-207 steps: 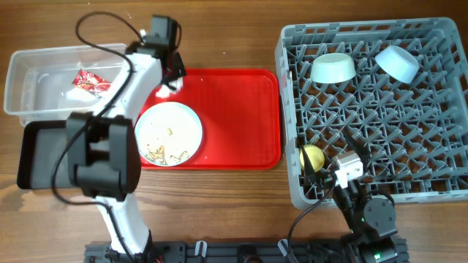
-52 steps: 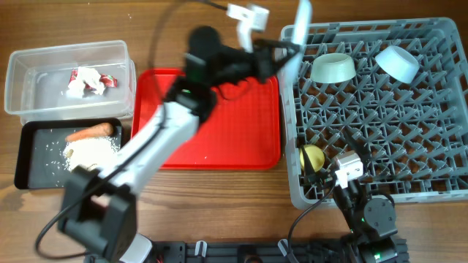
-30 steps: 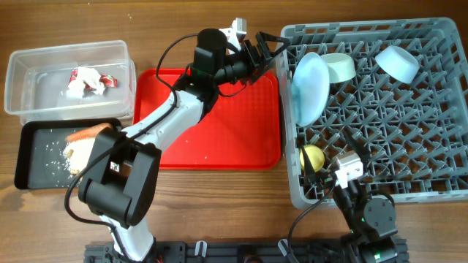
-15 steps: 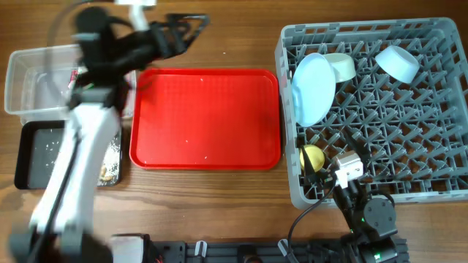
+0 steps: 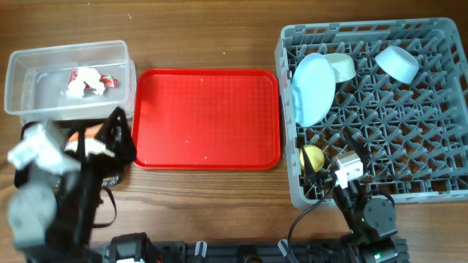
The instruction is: Sort waste into correct bins and load items into the dishwasher rack
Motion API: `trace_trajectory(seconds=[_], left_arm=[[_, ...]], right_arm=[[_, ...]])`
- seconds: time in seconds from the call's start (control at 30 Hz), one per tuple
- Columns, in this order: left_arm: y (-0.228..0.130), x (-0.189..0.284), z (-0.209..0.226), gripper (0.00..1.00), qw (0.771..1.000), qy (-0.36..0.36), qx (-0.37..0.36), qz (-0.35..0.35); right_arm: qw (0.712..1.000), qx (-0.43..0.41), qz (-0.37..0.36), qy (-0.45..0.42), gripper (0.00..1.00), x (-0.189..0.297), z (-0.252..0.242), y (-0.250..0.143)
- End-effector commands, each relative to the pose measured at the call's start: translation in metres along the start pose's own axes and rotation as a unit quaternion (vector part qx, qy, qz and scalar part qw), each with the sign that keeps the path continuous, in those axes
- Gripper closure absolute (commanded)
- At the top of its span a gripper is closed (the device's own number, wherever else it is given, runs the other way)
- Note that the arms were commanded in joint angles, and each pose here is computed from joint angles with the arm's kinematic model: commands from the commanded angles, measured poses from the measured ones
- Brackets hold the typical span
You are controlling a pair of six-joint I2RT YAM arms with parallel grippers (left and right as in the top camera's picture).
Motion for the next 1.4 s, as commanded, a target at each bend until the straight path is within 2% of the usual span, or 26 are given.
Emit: trace_trajectory(seconds=[0.0,0.13,0.3,0.37,0.53,1.37], left_arm=[[-0.039,0.007,0.033,0.0,0.998,0.007,-0.024,-0.049],[-0.082,-0.004,0.059,0.0,0.995,-0.042,-0.032,-0.085],[-0.124,-0.037,0.083,0.0,0.992,-0.094,-0.041,-0.08],[-0.137,-0.045,0.093,0.0,0.992,-0.095,-0.036,-0.079],[-0.164,-0.053,0.111,0.0,0.998,-0.057,-0.023,-0.018],[-0.165,-0.053,0.112,0.0,0.998,-0.055,-0.022,-0.015]], right_arm=[[1.0,0.001,-0.003,-0.006,0.0,0.0,-0.002,0.001],[1.0,0.002,-0.003,-0.006,0.0,0.0,-0.002,0.001],[1.0,0.002,-0.003,-0.006,0.0,0.0,-0.002,0.001],[1.0,0.001,-0.003,-0.006,0.0,0.0,-0.002,0.001],[1.0,0.002,-0.003,-0.006,0.0,0.0,-0.002,0.001],[1.0,0.001,-0.003,-0.006,0.0,0.0,-0.002,0.001]])
Point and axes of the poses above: each gripper's point midway between its finger pads, its own x axis back along the fingers, its own z axis along the line the jaws close on, y = z × x, the point moved 8 cm from there along x, back along the fingers, and after that the axes turned 5 degrees about x, right-handed, at the moved point
